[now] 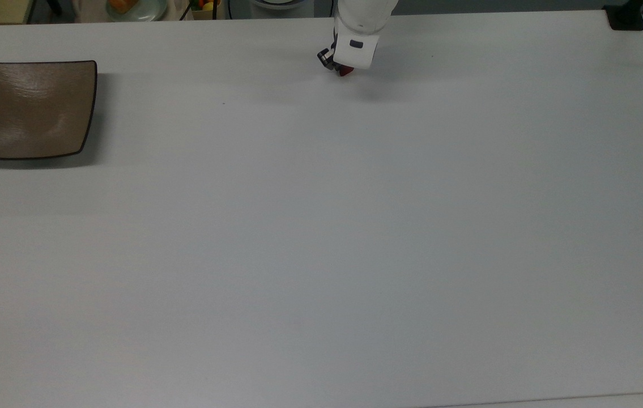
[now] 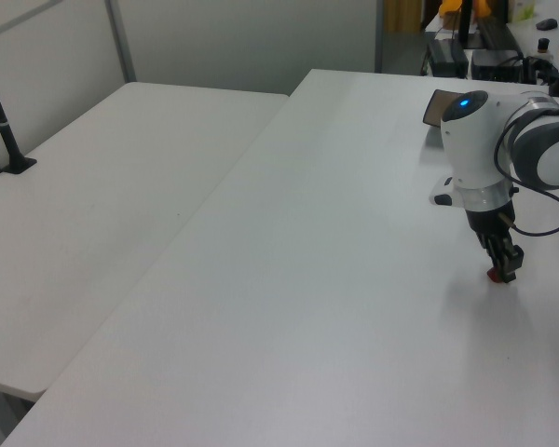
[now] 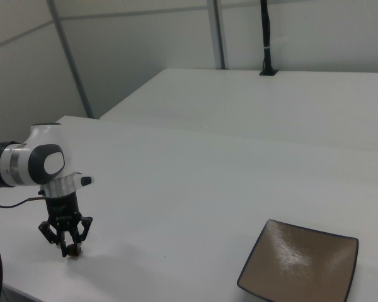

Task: Strawberries on a ceramic plate
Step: 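Close the gripper on the strawberry, then lift the strawberry and carry it toward the brown square plate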

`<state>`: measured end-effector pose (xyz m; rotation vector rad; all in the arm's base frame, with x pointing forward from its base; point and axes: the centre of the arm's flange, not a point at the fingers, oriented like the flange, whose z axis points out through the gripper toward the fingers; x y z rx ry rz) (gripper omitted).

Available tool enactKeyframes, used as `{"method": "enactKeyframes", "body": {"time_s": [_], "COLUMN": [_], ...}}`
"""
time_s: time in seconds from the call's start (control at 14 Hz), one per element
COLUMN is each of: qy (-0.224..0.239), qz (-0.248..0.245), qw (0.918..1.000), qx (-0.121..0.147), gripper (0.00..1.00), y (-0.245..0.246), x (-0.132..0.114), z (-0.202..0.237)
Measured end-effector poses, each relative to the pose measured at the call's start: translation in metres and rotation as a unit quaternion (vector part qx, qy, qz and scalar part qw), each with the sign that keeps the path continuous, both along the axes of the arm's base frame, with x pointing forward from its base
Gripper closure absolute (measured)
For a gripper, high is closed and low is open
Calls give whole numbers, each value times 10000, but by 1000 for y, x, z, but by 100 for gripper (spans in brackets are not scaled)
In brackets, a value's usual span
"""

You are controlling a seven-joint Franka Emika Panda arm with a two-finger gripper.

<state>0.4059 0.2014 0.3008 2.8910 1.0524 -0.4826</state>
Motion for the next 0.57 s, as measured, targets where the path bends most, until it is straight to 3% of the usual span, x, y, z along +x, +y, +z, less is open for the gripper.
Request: {"method": "enactKeyframes", "body": {"time_s": [0.36,0.57], "qy": [-58,-136], "qz": [-11,-68], "qw": [10000,9999], "qx": [27,50], "gripper": [69,69], "y": [1,2], "x": [5,19], "z": [6,36]}}
